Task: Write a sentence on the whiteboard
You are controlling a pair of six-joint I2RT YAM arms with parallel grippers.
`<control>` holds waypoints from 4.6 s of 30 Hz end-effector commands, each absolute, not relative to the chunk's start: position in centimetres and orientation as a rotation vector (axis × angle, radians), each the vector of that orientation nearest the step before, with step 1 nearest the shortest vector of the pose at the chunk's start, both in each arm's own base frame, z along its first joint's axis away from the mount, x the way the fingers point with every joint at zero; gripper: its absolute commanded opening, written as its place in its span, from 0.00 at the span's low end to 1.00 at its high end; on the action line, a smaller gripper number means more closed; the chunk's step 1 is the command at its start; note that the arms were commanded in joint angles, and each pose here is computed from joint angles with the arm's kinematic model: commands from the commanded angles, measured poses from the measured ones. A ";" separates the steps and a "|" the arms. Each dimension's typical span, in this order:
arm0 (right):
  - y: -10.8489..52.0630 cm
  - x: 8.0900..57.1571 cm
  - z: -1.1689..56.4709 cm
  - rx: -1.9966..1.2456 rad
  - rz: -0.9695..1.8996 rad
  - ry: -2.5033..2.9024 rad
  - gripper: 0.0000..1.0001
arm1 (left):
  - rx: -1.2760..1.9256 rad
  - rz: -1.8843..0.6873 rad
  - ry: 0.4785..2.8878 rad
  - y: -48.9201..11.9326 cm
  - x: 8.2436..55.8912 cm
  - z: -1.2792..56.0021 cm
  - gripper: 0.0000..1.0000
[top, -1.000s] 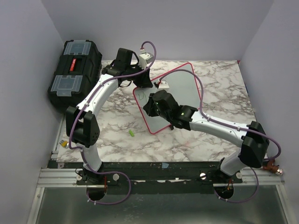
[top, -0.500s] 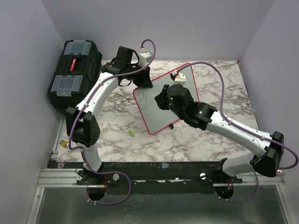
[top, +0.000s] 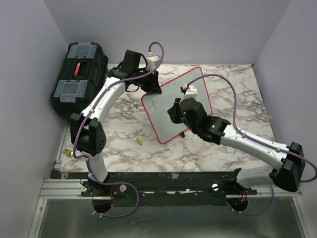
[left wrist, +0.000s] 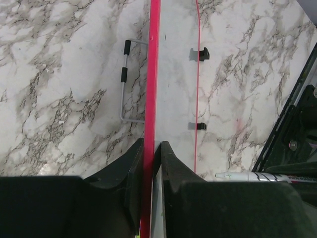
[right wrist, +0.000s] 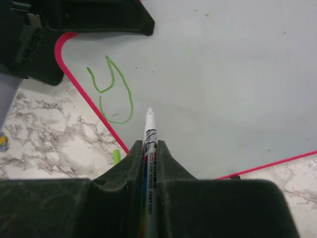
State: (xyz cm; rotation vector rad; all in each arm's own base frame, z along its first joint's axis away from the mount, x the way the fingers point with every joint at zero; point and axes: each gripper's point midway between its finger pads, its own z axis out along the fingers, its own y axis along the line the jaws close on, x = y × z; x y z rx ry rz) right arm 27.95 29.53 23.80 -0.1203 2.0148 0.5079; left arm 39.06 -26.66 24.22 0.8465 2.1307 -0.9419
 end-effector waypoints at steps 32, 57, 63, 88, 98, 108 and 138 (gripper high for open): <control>34.1 32.5 27.3 -0.266 0.479 1.785 0.01 | 0.852 -0.871 2.105 -25.9 39.1 26.1 0.00; 33.8 31.3 23.6 -0.300 0.481 1.875 0.01 | 0.836 -0.862 2.117 -25.9 39.3 26.2 0.00; 33.4 30.9 22.8 -0.302 0.479 1.895 0.01 | 0.821 -0.865 2.114 -26.1 39.5 26.3 0.00; 31.2 31.9 22.9 -0.264 0.331 1.891 0.01 | 0.809 -0.873 2.106 -26.3 39.4 26.4 0.00; 31.8 32.3 24.3 -0.262 0.345 1.856 0.01 | 0.813 -0.875 2.110 -26.3 39.1 26.1 0.00; 32.4 32.5 25.0 -0.272 0.366 1.842 0.01 | 0.813 -0.865 2.119 -26.3 38.8 25.7 0.00; 35.2 32.3 26.1 -0.320 0.496 1.817 0.01 | 0.829 -0.885 2.086 -27.1 38.8 25.7 0.00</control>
